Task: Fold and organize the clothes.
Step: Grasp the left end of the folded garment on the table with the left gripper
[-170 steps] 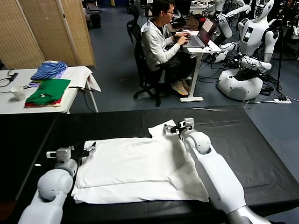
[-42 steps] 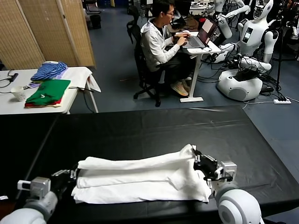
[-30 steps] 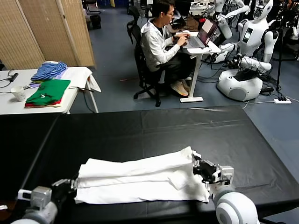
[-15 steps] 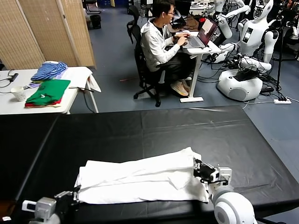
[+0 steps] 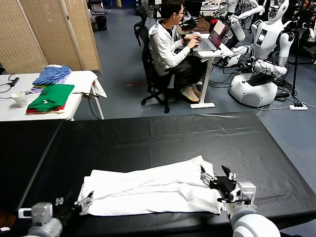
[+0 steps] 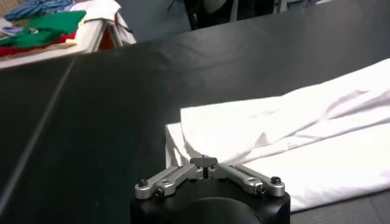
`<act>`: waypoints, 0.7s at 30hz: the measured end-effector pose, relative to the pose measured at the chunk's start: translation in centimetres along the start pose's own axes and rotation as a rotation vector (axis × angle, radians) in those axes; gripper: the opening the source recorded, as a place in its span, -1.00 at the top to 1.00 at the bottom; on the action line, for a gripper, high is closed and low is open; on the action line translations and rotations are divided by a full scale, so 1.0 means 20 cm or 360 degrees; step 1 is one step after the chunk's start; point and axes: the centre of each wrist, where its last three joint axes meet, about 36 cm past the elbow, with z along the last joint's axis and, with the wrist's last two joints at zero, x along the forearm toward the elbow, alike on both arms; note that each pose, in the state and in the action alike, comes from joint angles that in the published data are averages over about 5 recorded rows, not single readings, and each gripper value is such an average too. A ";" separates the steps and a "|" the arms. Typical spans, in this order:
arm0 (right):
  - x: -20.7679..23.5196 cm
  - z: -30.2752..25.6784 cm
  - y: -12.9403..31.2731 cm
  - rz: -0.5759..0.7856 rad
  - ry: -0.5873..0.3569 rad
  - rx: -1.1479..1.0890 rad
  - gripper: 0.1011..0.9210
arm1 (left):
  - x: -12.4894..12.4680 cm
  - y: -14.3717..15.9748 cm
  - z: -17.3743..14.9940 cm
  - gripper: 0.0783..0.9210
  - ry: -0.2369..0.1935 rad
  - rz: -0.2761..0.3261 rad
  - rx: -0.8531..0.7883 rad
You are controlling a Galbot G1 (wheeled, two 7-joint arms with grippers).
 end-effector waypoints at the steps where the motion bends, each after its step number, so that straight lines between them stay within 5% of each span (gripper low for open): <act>1: 0.00 0.00 0.00 -0.0001 -0.0001 -0.0003 -0.97 | 0.00 0.00 0.00 -0.97 0.0001 0.0008 0.0004; 21: 0.03 0.02 0.02 0.0003 0.0024 -0.0030 -0.97 | 0.00 -0.03 -0.02 -0.96 -0.0016 0.0050 -0.0003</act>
